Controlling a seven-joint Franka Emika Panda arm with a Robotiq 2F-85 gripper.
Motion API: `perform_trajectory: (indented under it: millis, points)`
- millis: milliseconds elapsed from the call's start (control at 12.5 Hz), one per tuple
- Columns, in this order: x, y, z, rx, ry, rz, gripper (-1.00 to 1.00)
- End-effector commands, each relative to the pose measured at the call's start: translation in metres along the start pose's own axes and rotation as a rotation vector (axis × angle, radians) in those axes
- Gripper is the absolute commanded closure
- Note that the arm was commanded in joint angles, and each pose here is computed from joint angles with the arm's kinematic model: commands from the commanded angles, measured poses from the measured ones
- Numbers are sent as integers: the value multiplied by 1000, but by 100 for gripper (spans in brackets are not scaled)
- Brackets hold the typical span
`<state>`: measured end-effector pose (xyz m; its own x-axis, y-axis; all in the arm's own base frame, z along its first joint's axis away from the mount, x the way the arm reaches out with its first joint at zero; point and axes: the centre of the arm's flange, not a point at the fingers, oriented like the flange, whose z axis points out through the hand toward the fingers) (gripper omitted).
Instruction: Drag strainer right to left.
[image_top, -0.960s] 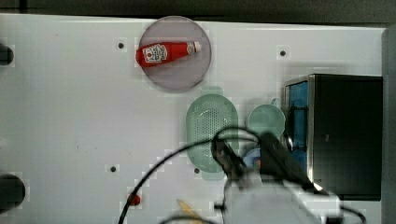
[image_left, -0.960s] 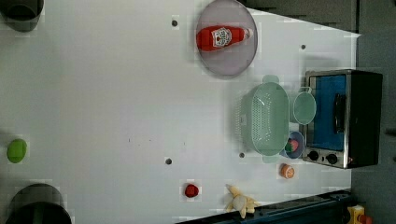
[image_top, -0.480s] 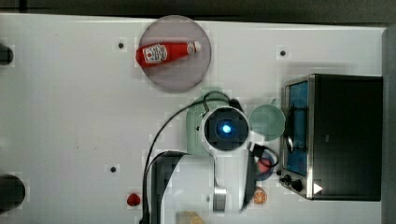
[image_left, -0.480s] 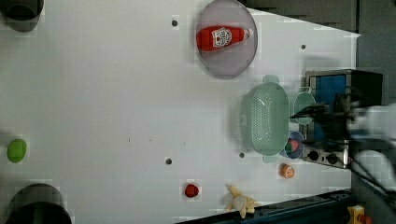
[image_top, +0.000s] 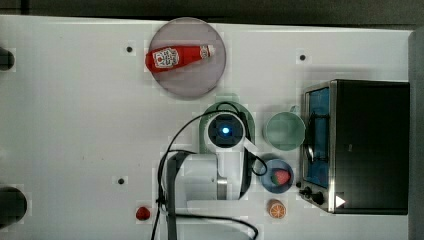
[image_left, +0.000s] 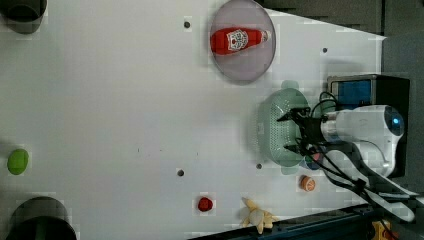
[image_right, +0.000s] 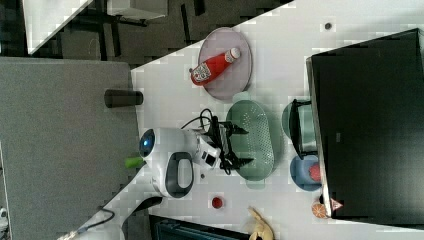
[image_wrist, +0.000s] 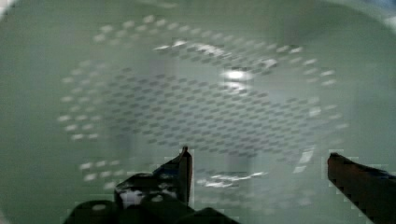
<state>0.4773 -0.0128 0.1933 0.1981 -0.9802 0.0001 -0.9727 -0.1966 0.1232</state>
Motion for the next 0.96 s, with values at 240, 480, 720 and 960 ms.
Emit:
perform_trajectory:
  millis: [240, 480, 720, 960]
  points:
    - [-12, -12, 16, 46, 4, 88, -100]
    - [-30, -15, 31, 43, -6, 154, -100]
    - [-47, -18, 34, 43, -10, 138, -100]
    - [-56, -18, 37, 35, -12, 125, -100]
